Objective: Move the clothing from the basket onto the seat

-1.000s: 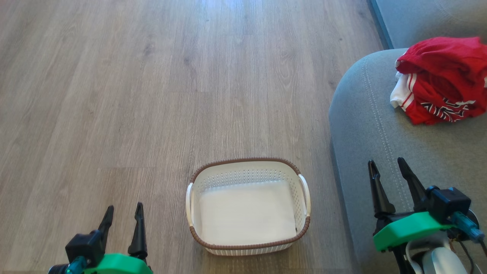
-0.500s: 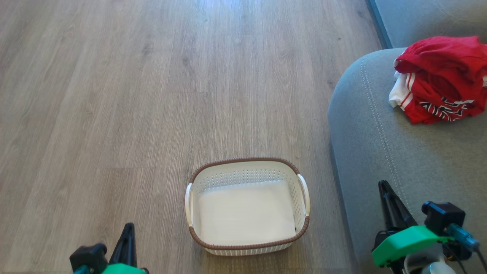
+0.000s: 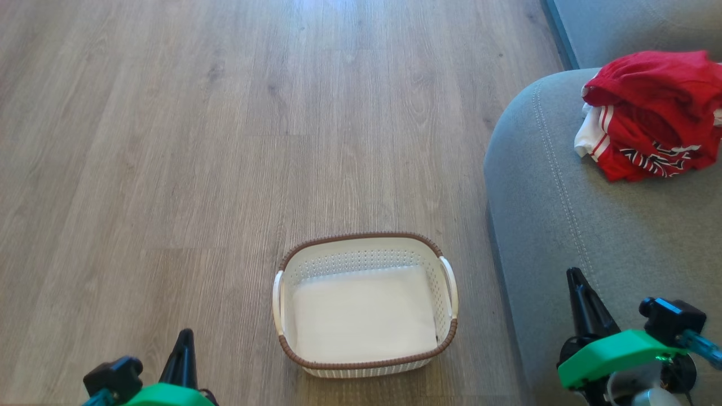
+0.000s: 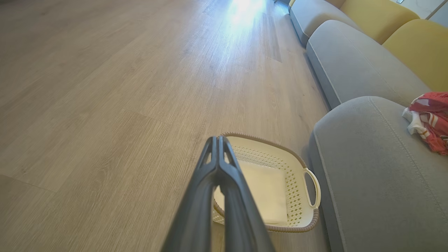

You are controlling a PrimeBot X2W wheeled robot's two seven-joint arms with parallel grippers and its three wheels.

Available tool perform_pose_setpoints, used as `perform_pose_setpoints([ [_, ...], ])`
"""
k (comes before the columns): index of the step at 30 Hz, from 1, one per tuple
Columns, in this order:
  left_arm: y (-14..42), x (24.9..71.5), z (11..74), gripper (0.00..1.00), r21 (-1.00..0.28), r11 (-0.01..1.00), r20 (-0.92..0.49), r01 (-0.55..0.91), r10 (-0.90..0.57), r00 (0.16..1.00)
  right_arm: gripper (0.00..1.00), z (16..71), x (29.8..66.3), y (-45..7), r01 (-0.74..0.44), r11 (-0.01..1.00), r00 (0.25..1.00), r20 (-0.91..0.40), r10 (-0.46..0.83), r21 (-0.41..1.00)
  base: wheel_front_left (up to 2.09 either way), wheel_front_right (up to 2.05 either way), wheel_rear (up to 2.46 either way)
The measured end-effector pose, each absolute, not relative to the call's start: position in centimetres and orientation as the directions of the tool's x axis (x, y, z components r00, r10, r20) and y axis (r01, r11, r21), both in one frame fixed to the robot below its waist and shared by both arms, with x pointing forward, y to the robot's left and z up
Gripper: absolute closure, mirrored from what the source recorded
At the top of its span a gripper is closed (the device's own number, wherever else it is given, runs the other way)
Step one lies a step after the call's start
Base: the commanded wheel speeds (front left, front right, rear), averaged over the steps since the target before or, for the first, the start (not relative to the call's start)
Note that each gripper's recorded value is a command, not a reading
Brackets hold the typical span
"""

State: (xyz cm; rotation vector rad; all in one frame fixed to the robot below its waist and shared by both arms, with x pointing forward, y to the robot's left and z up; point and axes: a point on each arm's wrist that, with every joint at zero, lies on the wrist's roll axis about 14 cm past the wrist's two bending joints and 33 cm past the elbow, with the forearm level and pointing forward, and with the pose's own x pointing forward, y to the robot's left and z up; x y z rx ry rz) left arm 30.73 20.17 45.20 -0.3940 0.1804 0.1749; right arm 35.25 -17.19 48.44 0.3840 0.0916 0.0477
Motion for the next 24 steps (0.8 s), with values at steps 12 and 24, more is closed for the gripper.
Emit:
perform_pose_setpoints([
  [12, 20.2, 31.5, 45.4, 1.00, -0.469, 0.854, -0.225, -0.225, 0.131, 0.966, 1.00, 48.7, 35.7, -17.9, 0.007, 0.874, 0.996, -0.081, 0.038, 0.485, 0.00, 0.00, 0.00],
  [24, 20.0, 32.3, 45.7, 1.00, -0.581, 0.778, -0.238, -0.239, 0.118, 0.964, 1.00, 48.7, 36.0, -18.3, 0.038, 0.801, 0.996, -0.091, 0.020, 0.598, 0.00, 0.00, 0.00],
])
